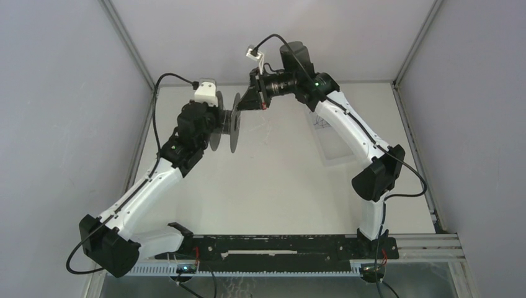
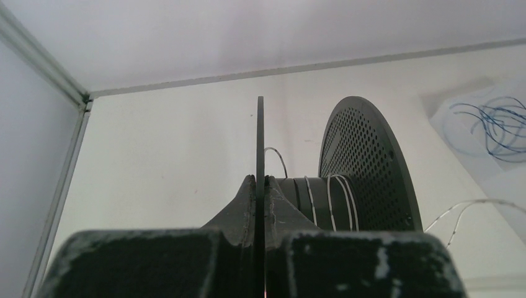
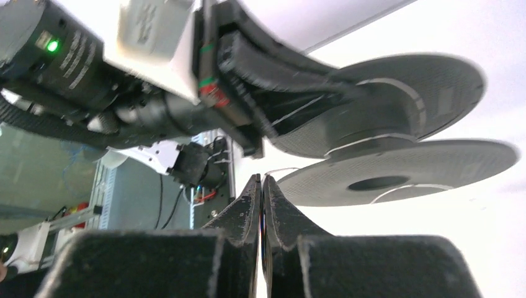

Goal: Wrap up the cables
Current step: Wrap the cable around the cable reel.

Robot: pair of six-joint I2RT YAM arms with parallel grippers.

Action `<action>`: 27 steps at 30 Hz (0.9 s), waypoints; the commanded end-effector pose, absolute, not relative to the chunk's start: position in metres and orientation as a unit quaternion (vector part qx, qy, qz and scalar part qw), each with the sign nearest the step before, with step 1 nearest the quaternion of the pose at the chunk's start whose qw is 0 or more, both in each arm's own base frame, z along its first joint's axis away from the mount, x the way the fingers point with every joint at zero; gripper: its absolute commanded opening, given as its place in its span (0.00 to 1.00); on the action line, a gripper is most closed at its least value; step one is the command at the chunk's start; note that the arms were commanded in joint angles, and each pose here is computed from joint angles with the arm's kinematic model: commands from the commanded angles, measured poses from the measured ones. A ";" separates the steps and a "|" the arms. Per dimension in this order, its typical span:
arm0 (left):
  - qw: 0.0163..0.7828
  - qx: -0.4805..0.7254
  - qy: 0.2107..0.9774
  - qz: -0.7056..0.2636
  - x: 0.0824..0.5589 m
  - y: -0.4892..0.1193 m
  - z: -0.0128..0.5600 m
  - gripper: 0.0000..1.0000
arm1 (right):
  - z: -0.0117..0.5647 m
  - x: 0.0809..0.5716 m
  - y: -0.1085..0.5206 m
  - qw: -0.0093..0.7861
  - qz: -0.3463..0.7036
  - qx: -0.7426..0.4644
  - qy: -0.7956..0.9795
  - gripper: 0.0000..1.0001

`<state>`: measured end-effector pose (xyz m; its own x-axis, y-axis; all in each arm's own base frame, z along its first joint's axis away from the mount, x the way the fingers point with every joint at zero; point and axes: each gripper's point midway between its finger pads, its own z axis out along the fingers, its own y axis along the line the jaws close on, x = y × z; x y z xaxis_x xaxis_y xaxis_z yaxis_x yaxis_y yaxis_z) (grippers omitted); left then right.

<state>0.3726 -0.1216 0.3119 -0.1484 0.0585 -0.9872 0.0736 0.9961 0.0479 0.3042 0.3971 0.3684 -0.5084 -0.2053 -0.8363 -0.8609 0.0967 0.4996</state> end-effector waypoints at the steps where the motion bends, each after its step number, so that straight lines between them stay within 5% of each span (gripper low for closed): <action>1: 0.664 0.099 0.741 -0.022 0.363 -0.138 0.320 0.00 | 0.405 0.336 0.381 0.369 0.535 -0.375 0.661 0.08; 27: 0.644 0.200 0.721 -0.157 0.329 -0.183 0.341 0.00 | 0.309 0.403 0.319 0.339 0.505 -0.343 0.716 0.08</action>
<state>0.3398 -0.1801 0.3068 -0.1430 0.1403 -0.9797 0.4494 0.8912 0.0620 0.3905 0.3404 0.2985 -0.6243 -0.1783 -0.7606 -0.7768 0.2445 0.5803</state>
